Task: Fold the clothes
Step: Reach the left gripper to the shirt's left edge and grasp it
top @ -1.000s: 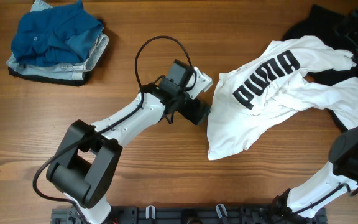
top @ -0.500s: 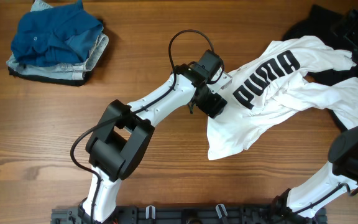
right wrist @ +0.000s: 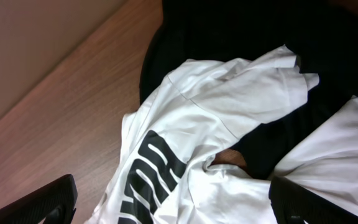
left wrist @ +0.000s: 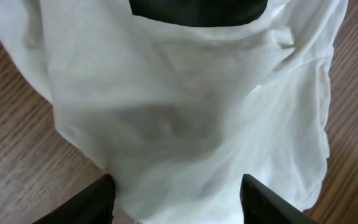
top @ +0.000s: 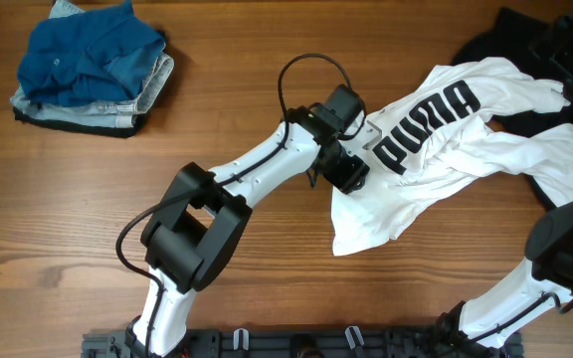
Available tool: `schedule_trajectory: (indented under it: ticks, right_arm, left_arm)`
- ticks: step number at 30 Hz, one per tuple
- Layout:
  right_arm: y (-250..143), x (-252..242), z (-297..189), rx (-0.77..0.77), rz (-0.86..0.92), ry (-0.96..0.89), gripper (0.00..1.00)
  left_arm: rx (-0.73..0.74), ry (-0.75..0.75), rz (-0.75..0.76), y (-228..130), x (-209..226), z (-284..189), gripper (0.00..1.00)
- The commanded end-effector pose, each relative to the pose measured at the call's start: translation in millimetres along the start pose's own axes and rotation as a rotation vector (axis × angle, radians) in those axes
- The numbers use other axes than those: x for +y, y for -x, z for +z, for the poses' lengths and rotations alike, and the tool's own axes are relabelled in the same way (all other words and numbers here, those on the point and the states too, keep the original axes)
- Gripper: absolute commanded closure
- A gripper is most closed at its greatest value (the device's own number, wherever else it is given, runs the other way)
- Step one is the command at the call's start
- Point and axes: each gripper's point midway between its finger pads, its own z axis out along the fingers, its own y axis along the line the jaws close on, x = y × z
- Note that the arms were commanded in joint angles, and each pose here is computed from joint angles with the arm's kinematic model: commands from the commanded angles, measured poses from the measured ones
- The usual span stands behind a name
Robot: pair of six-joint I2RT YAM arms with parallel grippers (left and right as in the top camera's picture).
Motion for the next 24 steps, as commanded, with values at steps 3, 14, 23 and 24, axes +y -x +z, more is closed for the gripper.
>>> schedule_trajectory:
  ticks: [3, 14, 23, 24]
  right_arm:
    - [-3, 3, 0, 0.008, -0.021, 0.008, 0.0]
    - [-7, 2, 0, 0.024, -0.019, 0.004, 0.0]
    - [-7, 2, 0, 0.024, -0.022, 0.003, 0.0]
    - [-8, 2, 0, 0.026, -0.029, 0.003, 0.0]
  left_arm:
    - [-0.02, 0.063, -0.117, 7, 20, 8, 0.45]
    - [-0.098, 0.096, -0.181, 23, 49, 12, 0.62]
    - [-0.094, 0.103, -0.106, 25, 28, 20, 0.61]
    - [-0.093, 0.102, -0.105, 25, 27, 20, 0.59]
